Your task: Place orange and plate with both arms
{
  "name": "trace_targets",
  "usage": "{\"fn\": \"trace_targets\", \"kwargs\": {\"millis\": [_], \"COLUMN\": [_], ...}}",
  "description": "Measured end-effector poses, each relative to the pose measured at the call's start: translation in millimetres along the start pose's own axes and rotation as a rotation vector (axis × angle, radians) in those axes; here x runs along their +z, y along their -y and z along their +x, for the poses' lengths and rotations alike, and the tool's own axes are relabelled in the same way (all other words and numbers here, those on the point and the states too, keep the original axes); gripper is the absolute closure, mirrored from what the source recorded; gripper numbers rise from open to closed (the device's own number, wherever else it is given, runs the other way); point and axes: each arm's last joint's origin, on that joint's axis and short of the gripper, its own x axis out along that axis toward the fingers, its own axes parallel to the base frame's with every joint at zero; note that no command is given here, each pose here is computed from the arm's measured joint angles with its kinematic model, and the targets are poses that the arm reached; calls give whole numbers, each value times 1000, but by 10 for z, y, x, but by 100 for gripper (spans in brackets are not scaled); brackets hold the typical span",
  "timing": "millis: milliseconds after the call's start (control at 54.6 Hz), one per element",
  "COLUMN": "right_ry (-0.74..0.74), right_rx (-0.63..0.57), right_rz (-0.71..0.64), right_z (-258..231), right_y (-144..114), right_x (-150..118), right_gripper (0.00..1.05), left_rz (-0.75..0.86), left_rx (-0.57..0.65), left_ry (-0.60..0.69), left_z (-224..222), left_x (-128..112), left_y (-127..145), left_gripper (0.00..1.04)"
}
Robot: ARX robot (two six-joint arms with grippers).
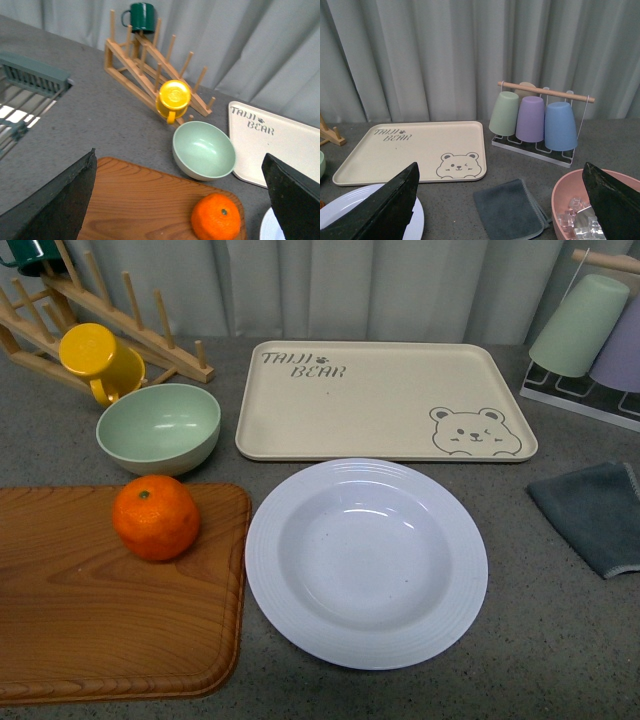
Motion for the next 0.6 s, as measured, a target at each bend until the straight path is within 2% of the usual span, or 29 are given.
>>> {"fn": "trace_targets", "kwargs": {"millis": [92,202,385,605], "right_ry": [0,0,0,0], "right_rx": [0,0,0,0], "right_rz": [0,0,0,0], "right_z": [0,0,0,0], "right_y": [0,0,0,0], "right_x": [0,0,0,0], "right_gripper": [9,9,9,9], "left_rz": [-8,-11,9,30], "left_rx": [-80,-195,-195,-216], "left_ry": [-68,-213,-369,-477], "left_z": [239,516,828,1035], "left_x": [-34,-198,-478,-722], "left_y": [122,280,415,506], "left_gripper": [6,6,6,6]}}
